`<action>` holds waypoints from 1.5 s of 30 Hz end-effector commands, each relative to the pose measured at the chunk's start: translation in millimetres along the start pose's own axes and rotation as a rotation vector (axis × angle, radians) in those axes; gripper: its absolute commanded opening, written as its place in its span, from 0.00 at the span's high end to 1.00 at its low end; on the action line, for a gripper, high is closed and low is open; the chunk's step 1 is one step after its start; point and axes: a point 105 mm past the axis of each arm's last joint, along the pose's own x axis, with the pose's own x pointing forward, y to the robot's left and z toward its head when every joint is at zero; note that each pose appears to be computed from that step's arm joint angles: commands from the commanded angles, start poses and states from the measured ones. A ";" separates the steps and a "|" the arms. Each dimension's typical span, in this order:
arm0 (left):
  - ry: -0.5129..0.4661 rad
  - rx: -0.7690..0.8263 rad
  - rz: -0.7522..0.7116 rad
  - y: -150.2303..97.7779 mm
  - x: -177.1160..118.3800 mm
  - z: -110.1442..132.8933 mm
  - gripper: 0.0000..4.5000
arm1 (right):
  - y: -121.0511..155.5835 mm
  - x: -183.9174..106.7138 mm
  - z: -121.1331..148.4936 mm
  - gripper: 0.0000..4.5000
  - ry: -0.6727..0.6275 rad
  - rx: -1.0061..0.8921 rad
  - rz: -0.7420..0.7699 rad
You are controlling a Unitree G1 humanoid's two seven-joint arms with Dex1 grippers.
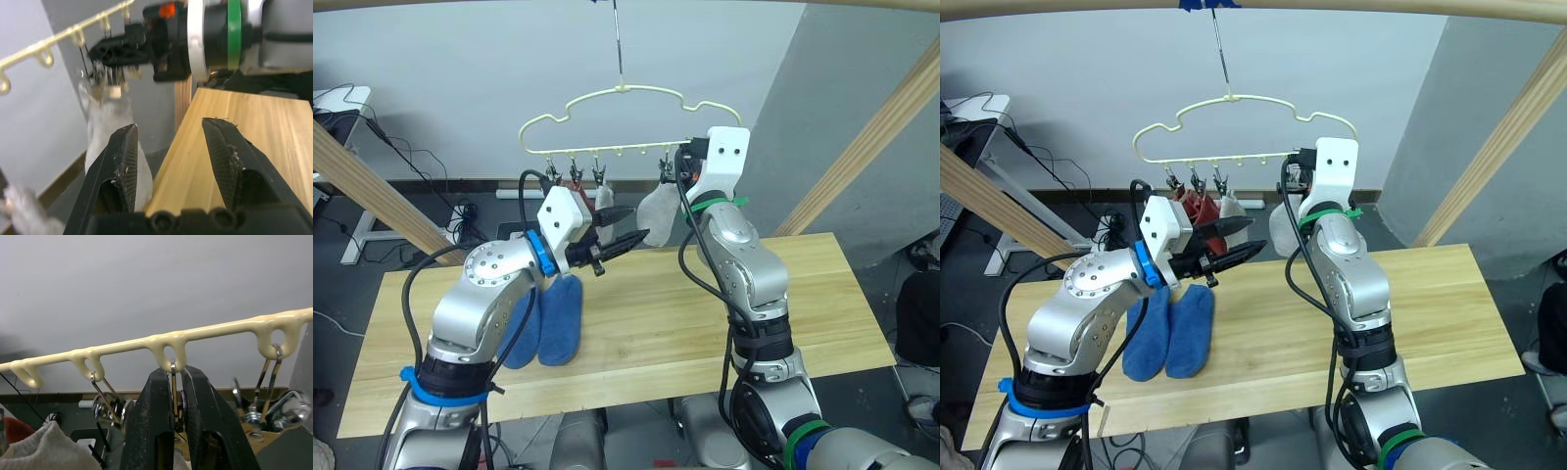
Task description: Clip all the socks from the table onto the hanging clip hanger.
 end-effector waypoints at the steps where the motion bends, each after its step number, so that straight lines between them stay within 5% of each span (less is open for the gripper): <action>1: -0.002 0.030 0.140 6.1 -10.2 -0.2 0.49 | 18.7 -2.1 22.7 1.00 -0.082 0.040 0.051; 3: 0.021 0.008 0.249 14.2 -18.0 -11.2 0.49 | 18.6 -1.8 23.2 1.00 -0.085 0.038 0.052; 5: 0.092 -0.127 0.433 26.1 -38.3 -46.6 0.41 | 18.3 -0.8 24.0 1.00 -0.088 0.035 0.052; 12: 0.317 -0.272 0.708 34.9 -76.3 -133.4 0.00 | 18.5 0.8 25.6 1.00 -0.088 0.027 0.063; 19: 0.449 -0.375 0.660 16.9 -69.7 -182.1 0.00 | 19.9 0.4 24.6 1.00 -0.082 0.023 0.074; 30: 0.516 -0.336 0.614 13.6 -63.3 -192.7 0.00 | 21.4 -0.4 23.5 1.00 -0.075 0.042 0.081; 45: 0.584 -0.304 0.661 19.8 -82.6 -198.1 0.91 | 23.9 -0.9 21.7 1.00 -0.064 0.081 0.090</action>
